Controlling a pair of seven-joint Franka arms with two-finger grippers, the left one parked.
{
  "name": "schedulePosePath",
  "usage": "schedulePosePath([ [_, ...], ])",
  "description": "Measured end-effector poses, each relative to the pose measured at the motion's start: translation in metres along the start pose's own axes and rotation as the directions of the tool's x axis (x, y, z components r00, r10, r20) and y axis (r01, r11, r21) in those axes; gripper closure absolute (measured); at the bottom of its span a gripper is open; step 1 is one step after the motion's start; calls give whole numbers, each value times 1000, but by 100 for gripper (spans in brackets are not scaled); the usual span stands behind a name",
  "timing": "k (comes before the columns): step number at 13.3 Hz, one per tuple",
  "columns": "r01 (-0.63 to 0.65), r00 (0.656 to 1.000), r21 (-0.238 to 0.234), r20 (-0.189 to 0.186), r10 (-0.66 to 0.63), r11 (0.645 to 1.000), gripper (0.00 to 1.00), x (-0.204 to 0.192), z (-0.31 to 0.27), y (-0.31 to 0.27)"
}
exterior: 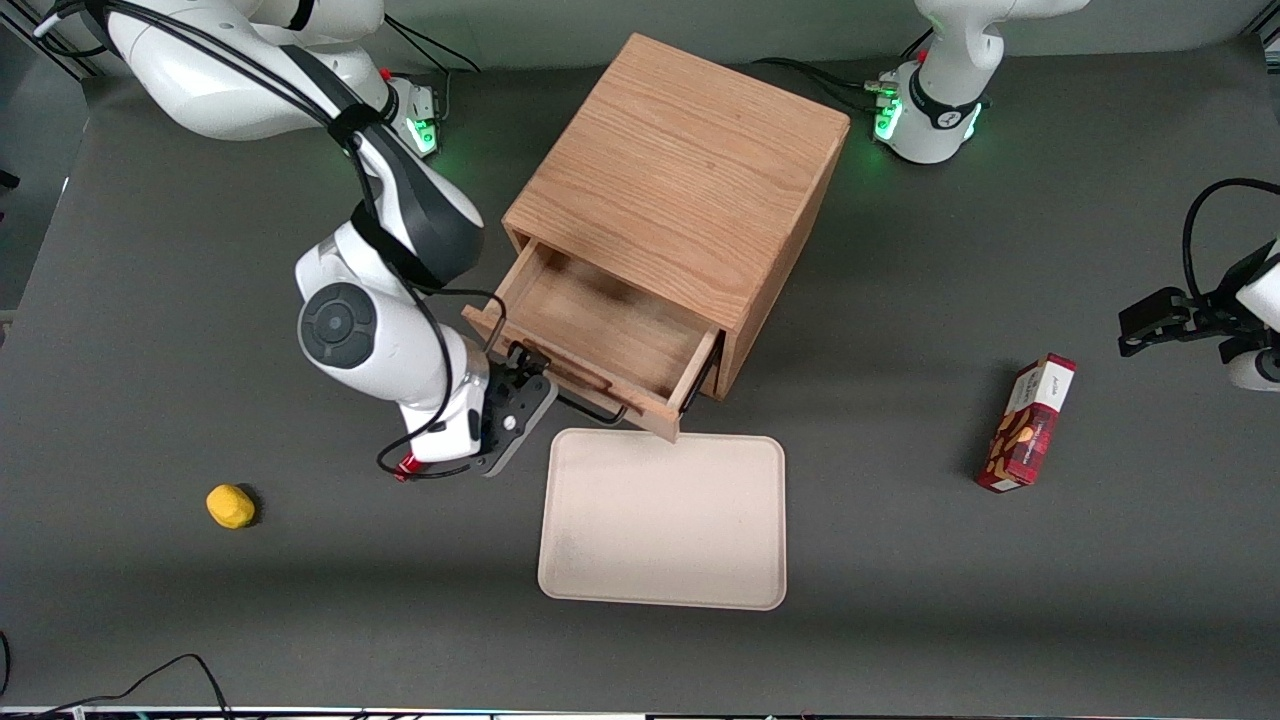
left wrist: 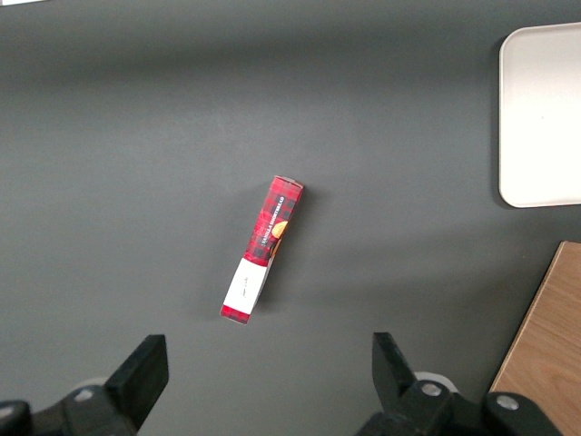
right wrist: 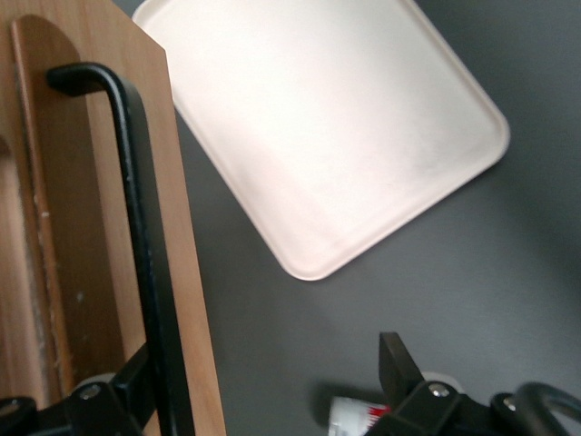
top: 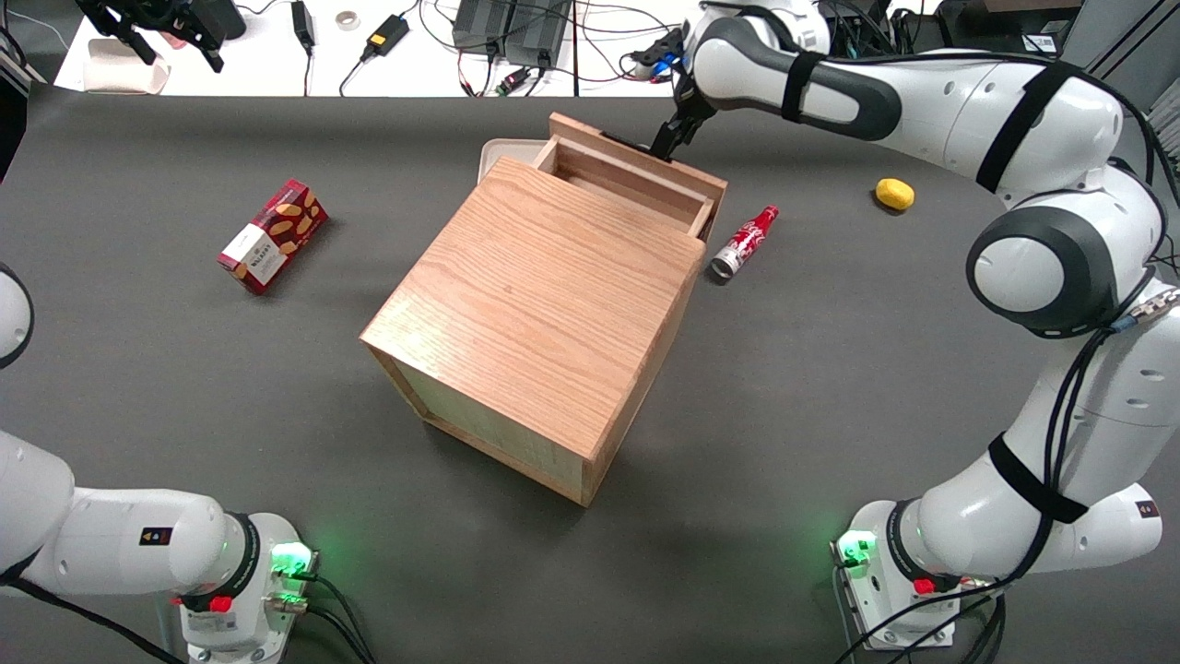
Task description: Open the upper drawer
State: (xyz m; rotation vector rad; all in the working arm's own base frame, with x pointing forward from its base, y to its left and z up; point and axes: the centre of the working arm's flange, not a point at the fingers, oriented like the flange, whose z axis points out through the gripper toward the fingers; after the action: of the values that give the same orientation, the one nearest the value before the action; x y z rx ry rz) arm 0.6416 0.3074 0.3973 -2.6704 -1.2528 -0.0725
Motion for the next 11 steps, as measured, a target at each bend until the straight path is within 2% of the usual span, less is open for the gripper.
schedulePosePath([
  [4, 24, 999, -50, -26, -25, 998, 0, -9, -14, 40],
  [11, 24, 998, -69, -50, -28, 997, 0, -8, -18, 69],
])
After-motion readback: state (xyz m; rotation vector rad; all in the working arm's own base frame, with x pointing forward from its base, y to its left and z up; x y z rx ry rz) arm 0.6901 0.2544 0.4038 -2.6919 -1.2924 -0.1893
